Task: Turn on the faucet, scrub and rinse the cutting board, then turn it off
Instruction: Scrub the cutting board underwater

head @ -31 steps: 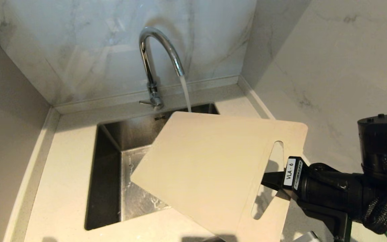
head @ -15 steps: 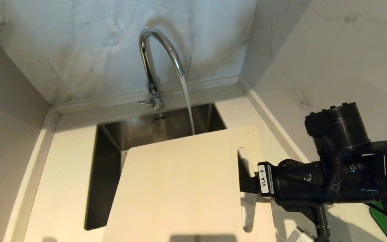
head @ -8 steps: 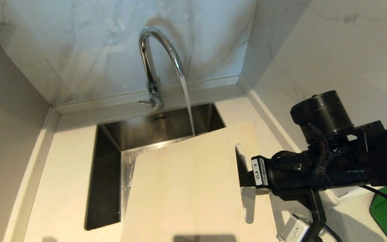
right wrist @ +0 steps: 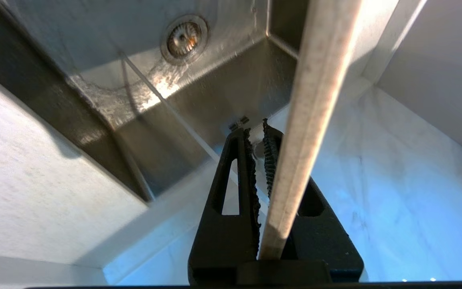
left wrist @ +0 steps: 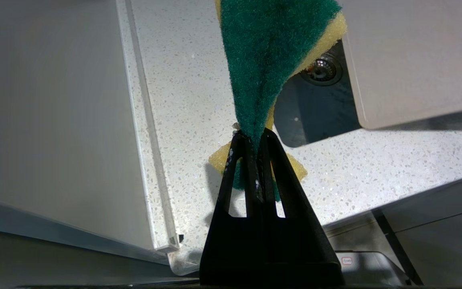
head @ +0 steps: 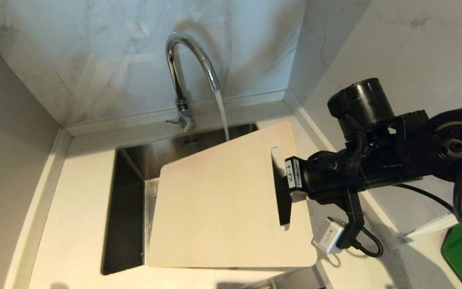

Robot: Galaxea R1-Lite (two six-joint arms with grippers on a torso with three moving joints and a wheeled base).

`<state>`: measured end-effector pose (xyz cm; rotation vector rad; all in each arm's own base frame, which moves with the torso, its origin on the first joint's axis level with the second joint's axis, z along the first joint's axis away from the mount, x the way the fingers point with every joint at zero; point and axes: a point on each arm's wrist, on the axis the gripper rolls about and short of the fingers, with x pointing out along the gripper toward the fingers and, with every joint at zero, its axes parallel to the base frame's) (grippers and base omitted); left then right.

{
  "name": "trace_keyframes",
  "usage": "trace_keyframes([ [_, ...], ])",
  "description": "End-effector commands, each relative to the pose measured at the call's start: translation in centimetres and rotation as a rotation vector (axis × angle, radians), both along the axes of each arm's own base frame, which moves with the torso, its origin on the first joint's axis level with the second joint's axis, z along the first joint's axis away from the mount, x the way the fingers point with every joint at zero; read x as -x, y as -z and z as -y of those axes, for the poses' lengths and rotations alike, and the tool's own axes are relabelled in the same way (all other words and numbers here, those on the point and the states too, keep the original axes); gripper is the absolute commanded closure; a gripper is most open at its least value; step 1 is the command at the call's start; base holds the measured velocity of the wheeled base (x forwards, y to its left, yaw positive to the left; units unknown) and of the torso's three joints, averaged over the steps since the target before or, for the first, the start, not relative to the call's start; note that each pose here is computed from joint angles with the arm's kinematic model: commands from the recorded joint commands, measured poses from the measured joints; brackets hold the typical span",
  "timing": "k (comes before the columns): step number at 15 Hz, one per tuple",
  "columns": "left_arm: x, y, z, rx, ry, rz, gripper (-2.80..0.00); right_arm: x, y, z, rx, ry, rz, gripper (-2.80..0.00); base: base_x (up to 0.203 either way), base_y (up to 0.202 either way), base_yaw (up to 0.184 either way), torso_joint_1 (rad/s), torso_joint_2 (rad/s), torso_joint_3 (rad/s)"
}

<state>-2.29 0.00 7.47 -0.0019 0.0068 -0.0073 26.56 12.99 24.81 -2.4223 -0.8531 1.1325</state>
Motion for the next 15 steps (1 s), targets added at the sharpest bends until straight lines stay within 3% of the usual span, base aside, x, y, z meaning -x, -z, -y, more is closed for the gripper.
trace_keyframes([
  [1,0.0,0.0,0.0,0.001,0.0,-0.001,0.0,-1.7,-0.6,-0.8,0.001,0.0,0.039,0.0,0.0,0.0,0.0,0.0,0.0,0.0],
  [15,0.0,0.0,0.0,0.001,0.0,-0.001,0.0,-7.8,0.9,-3.5,0.007,-0.001,0.042,0.0,0.0,0.0,0.0,0.0,0.0,0.0],
])
